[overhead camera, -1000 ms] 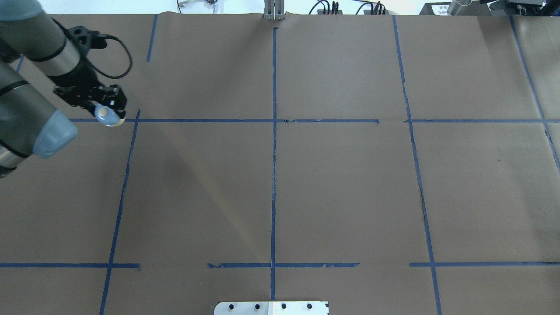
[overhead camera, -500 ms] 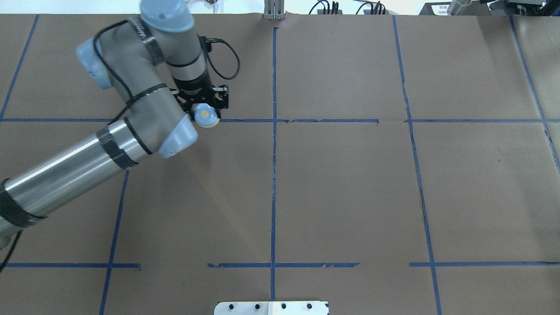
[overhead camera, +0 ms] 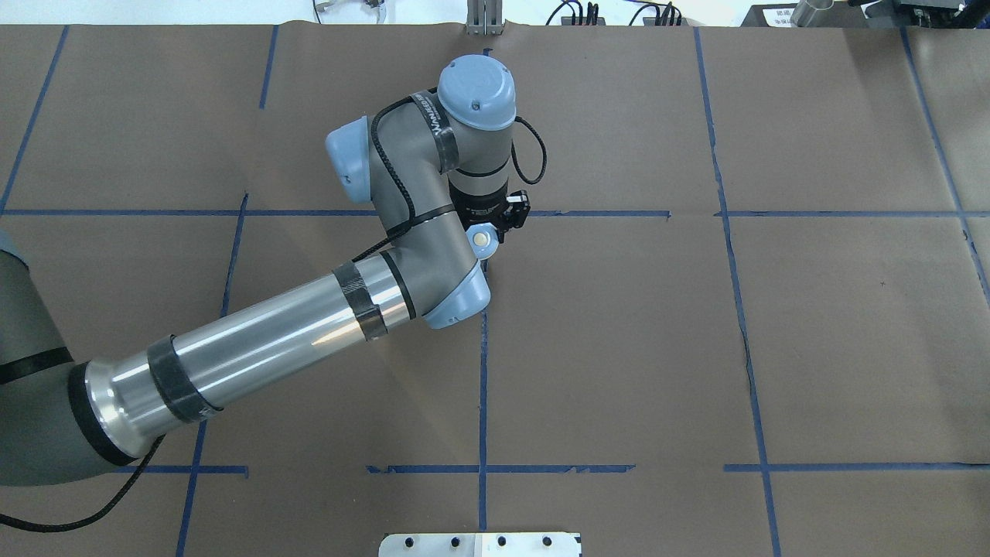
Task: Place and press bell with both arms
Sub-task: 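Carry the blue bell with the left gripper toward the grid centre, then lower the bell onto the table and open the left gripper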
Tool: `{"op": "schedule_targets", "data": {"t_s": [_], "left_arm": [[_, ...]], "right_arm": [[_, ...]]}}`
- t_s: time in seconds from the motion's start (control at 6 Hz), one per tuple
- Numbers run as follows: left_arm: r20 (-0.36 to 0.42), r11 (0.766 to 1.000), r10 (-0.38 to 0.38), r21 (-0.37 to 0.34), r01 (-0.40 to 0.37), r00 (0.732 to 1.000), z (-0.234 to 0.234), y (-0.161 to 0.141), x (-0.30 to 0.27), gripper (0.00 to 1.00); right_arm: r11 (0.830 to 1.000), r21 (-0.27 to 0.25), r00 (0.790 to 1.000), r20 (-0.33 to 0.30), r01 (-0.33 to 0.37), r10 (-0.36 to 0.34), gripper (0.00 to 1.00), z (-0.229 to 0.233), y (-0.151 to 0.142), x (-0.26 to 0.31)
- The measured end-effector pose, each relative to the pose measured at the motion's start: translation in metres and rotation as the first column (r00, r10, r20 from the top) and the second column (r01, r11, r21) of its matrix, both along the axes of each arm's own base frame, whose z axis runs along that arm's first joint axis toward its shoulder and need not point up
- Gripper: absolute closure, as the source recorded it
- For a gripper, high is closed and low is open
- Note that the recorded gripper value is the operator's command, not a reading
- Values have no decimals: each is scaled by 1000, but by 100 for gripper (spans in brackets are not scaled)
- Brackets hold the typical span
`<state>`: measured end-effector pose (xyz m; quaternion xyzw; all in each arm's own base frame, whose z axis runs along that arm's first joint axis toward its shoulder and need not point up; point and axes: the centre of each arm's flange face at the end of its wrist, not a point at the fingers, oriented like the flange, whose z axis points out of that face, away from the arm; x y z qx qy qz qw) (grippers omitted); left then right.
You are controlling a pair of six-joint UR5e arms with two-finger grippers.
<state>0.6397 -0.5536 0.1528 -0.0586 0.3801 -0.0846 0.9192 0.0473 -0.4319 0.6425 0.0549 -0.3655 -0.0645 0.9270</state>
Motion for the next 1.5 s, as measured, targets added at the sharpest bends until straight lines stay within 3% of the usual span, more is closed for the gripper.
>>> {"op": "schedule_targets", "data": {"t_s": [0.17,0.33,0.5,0.67,1.17,1.5], "left_arm": [[0,1000,-4,2,4,1000,0,-1,11,91],[5,1000,-2,12,2,1000,3,-3,14,81],[8,1000,5,27,-5,1000,4,-6,12,34],[10,999,12,40,-13,1000,6,-9,10,0],[-3,998,24,59,-23,1000,5,-27,-12,0],[-32,995,56,87,-53,998,5,-39,-64,0]], "right_arm": [[1000,-2,1000,-1,0,0,0,1,0,0],[1000,-3,1000,0,0,0,0,1,0,0],[1000,-2,1000,-1,1,-1,0,1,-1,0],[1000,-2,1000,-1,1,-1,0,1,-1,0],[1000,2,1000,3,3,-3,0,-2,-4,-2],[1000,14,1000,10,10,-11,0,-8,-8,-6]]}}
